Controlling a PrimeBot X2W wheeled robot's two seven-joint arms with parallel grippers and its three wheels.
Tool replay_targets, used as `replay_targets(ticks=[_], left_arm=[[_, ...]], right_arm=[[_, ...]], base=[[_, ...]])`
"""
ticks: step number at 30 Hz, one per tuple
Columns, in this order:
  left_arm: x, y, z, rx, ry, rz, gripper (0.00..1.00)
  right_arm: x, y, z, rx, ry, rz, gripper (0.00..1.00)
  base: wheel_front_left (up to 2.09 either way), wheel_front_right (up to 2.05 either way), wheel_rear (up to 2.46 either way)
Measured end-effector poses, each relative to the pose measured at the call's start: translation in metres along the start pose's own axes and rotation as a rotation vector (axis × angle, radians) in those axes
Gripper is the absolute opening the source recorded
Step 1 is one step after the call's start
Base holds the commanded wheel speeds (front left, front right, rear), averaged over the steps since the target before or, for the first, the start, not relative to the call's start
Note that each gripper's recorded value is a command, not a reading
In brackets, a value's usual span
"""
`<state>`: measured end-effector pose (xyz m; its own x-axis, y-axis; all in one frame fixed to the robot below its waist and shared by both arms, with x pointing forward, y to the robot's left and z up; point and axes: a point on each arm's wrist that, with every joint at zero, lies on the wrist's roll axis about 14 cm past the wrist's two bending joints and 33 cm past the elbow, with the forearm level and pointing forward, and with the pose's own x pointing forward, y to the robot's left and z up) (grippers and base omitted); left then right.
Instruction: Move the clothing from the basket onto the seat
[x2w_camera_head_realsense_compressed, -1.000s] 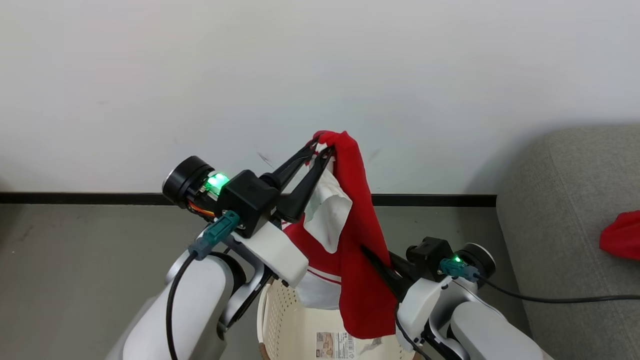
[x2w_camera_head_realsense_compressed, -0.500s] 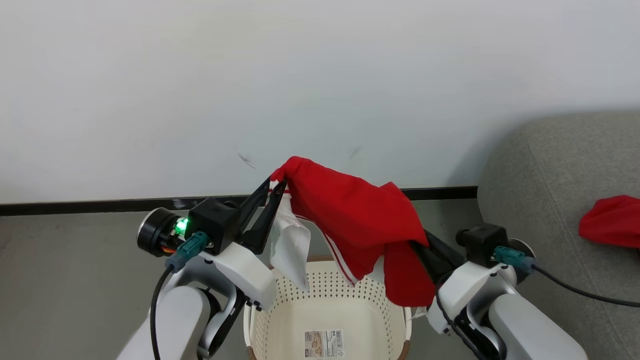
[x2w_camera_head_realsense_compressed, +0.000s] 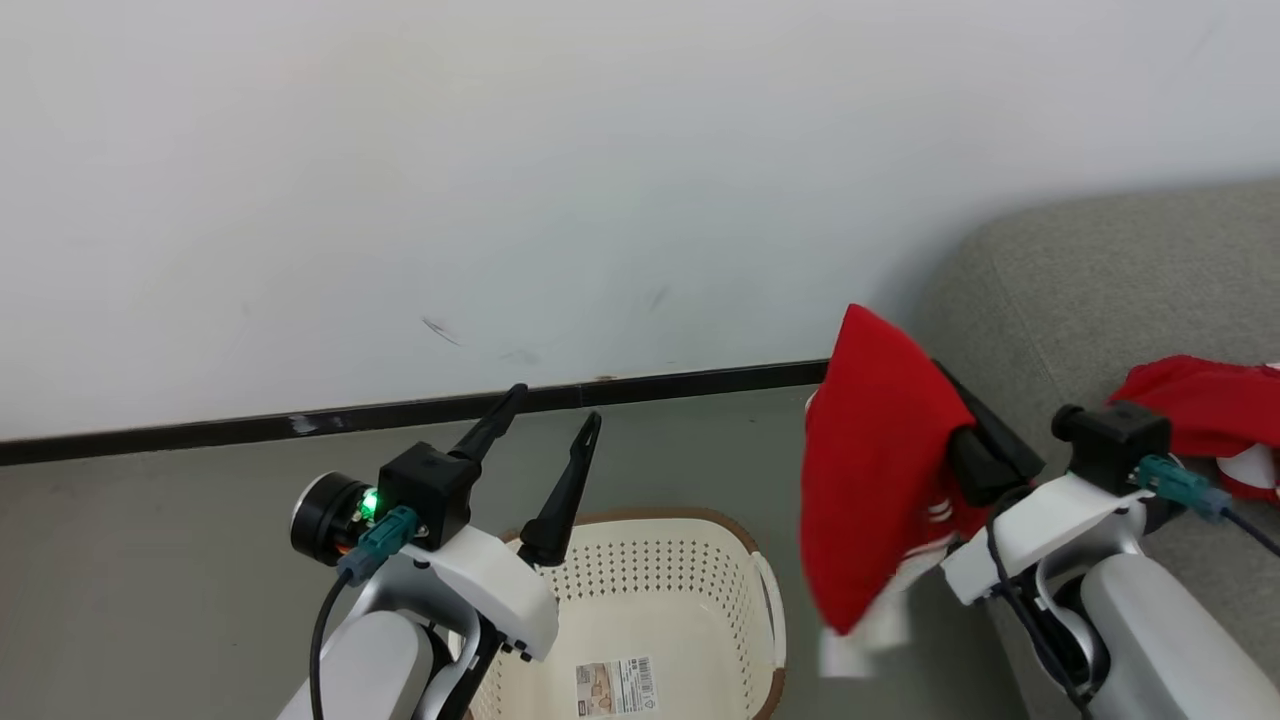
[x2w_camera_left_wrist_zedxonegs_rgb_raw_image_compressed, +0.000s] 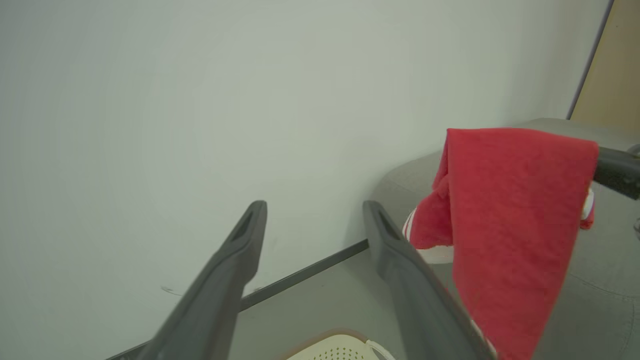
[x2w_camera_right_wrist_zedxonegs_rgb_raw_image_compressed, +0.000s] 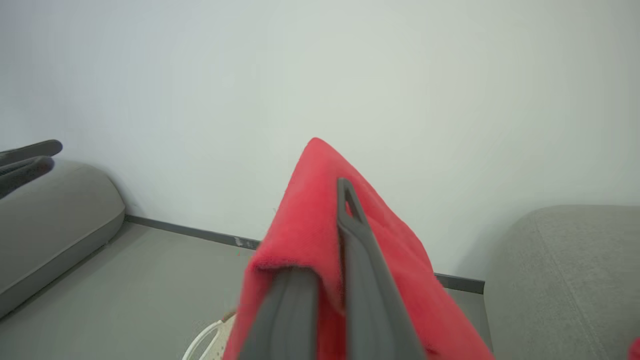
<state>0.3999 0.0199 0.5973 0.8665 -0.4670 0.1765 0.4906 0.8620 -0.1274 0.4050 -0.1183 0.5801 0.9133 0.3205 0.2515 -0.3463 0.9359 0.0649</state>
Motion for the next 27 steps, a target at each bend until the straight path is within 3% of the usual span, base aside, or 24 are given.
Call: replay_targets(ticks=[8, 17, 27], left_arm=[[0.001, -0.016, -0.018, -0.040, 0.021, -0.045, 1.00], [-0.002, -0.050, -0.048, -0.086, 0.081, -0.142, 1.00], [0.002, -0.086, -0.059, -0.118, 0.093, -0.251, 1.00]], right_arm=[[-0.018, -0.039, 0.019, -0.062, -0.040, -0.097, 0.00], [-0.078, -0.100, 0.027, -0.132, -0.028, -0.300, 0.00], [-0.138, -0.122, 0.022, -0.146, 0.011, -0.447, 0.00]], base=[[0.00, 0.00, 0.00], [0.00, 0.00, 0.00], [0.00, 0.00, 0.00]])
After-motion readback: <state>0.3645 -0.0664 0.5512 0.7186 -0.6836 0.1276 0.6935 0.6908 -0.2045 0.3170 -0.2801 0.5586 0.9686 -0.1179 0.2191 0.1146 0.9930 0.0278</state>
